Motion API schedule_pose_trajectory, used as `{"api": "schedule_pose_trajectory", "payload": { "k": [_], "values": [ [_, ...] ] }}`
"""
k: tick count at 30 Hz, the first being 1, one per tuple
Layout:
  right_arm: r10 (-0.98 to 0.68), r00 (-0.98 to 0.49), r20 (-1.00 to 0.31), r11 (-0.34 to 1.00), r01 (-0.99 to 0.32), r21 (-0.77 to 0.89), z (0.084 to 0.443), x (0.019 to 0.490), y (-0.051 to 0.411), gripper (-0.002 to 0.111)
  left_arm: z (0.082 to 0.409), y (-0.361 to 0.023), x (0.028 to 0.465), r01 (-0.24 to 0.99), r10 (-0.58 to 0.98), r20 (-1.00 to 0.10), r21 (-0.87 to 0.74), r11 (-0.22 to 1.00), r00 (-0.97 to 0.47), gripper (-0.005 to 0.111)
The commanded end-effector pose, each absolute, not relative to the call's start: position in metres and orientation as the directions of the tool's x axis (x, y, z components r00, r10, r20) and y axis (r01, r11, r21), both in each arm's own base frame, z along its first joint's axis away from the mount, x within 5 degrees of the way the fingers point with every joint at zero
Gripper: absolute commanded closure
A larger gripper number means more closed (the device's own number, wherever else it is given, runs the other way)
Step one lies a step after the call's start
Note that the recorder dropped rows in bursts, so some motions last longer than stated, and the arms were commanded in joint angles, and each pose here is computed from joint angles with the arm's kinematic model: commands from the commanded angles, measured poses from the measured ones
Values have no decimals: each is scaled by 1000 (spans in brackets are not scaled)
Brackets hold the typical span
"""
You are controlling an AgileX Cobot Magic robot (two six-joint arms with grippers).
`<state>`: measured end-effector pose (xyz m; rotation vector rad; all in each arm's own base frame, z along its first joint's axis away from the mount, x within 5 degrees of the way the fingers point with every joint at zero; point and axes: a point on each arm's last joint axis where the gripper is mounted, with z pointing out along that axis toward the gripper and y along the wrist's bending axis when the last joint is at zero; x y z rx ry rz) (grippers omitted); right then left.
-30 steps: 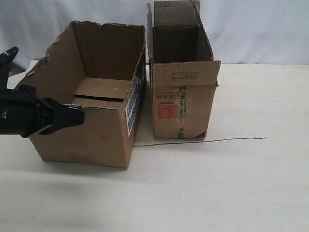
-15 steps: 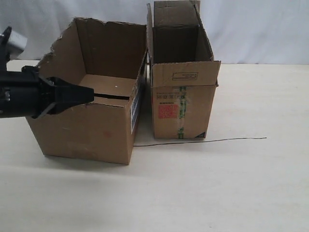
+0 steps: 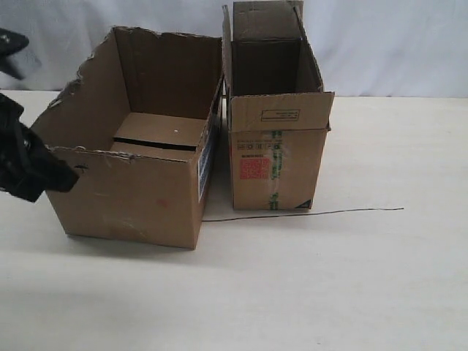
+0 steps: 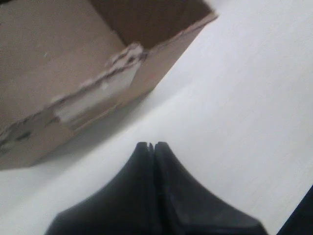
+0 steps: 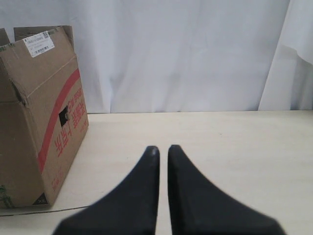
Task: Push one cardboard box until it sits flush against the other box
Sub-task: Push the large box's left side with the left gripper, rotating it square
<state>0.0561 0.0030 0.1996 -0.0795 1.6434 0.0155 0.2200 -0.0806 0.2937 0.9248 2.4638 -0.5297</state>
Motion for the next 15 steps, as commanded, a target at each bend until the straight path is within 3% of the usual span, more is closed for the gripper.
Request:
{"api": "schedule_pose_trajectory", "payload": {
  "k": [1,6,12,15],
  "values": [
    [-50,-72,-996,997,-54,-47,198,56,3,103,290,-98,207,771,674,-436,-80,631,-596,107],
    [-50,-72,-996,997,-54,-47,198,56,3,103,291,-138,205,823,743,-508,110,558,-436,107],
    [-50,-72,-996,997,-54,-47,198,56,3,103,257,-158,223,830,764,-445,75,552,-468,107],
    [-50,-72,-996,997,-54,-47,198,56,3,103,257,-165,236,804,717,-545,126,582,-434,107]
  ]
}}
